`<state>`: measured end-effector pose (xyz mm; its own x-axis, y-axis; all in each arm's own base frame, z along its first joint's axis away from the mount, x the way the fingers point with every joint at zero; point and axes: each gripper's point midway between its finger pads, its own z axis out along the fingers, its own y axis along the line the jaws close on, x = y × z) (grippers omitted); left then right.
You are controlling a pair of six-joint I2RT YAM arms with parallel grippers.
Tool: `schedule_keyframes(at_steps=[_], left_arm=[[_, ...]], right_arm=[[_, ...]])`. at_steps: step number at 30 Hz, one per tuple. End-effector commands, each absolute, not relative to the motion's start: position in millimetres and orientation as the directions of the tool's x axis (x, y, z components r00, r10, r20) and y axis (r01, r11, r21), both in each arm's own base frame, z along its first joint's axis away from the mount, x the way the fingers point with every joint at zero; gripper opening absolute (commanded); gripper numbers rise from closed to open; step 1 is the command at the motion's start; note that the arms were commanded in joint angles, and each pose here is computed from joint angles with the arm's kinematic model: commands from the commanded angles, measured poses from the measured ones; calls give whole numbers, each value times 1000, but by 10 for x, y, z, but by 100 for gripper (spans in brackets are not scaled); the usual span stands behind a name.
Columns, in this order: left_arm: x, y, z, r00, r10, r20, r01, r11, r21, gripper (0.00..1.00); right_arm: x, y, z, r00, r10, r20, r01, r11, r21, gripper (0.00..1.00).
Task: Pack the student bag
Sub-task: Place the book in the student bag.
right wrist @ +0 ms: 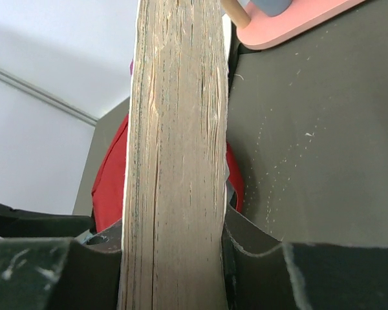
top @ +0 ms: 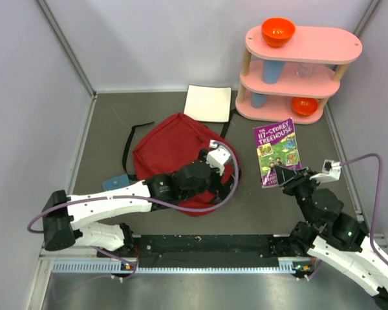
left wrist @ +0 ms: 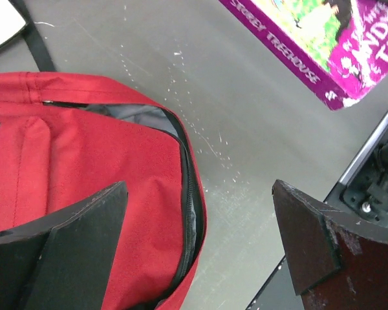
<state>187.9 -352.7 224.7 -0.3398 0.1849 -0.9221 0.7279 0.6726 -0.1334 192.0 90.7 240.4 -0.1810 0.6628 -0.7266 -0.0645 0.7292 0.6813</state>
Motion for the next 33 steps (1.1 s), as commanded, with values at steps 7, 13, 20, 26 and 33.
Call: schedule_keyframes(at_steps=[7, 13, 20, 26, 33], left_arm=[[1853, -3562, 1882, -318, 410, -855, 756, 654, 32, 98], [1907, -3659, 1704, -360, 448, -819, 740, 672, 42, 98], [2129, -3616, 1524, -426, 477, -769, 611, 778, 144, 84], [2192, -3522, 1327, -471, 529, -706, 554, 800, 230, 71], [2248, -3513, 1386, -465, 467, -752, 524, 830, 191, 41]], right_arm=[[1877, 963, 2771, -168, 715, -679, -136, 665, 734, 0], [1868, 954, 2794, -166, 715, -679, -141, 665, 734, 0], [1860, 962, 2784, -172, 718, -674, -143, 659, 738, 0], [1868, 940, 2769, -165, 716, -679, -133, 666, 734, 0], [1871, 862, 2749, -144, 711, -688, -110, 680, 725, 1]])
